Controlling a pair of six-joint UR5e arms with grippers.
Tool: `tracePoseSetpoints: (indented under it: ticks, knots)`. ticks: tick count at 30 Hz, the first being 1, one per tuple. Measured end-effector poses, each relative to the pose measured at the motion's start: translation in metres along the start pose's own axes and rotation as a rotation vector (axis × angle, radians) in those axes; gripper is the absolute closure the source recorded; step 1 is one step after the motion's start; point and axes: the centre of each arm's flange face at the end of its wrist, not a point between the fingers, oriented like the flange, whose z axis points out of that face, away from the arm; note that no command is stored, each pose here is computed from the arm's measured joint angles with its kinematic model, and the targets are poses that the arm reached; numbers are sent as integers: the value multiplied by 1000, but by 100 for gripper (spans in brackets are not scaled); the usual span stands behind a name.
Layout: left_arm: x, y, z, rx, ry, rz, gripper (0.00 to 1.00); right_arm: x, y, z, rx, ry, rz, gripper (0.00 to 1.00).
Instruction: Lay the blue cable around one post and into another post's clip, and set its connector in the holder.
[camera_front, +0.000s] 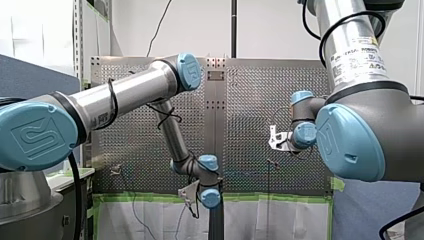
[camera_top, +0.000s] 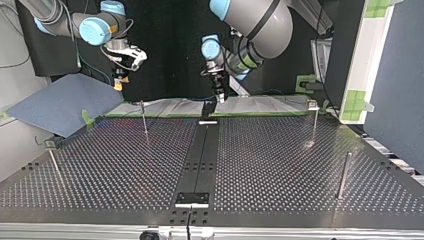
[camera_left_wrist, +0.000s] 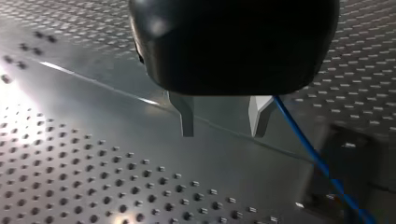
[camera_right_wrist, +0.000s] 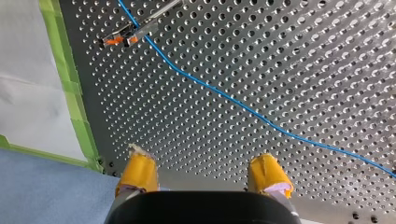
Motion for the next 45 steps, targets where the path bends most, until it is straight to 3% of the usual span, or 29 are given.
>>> tracePoseSetpoints:
  ticks: [4, 5, 6, 8, 9, 11, 13, 21, 30, 45]
  knots:
    - [2, 6, -3, 13, 30, 59, 57, 0, 0, 0, 0, 0, -1, 2]
    - [2, 5, -2, 14, 30, 65, 65, 0, 0, 0, 0, 0, -1, 2]
    - [1, 4, 0, 15, 29, 71, 65, 0, 0, 0, 0, -1, -1, 2]
    - [0, 1, 6, 17, 22, 77, 80, 0, 0, 0, 0, -1, -1, 2]
    - [0, 0, 9, 18, 19, 79, 80, 0, 0, 0, 0, -1, -2, 2]
    - [-2, -5, 16, 19, 10, 87, 95, 0, 0, 0, 0, -2, -2, 2]
    - [-4, -9, 24, 16, 5, 94, 98, 0, 0, 0, 1, -1, -2, 2]
    - [-10, -11, 44, -13, -2, 91, 98, 0, 0, 0, 1, -1, -3, 2]
    - [-23, 8, 63, -96, -31, 73, 98, 0, 0, 0, 0, -1, -3, 2]
    - [-72, -5, 72, -98, -73, 52, 98, 0, 0, 0, -2, -1, 3, 2]
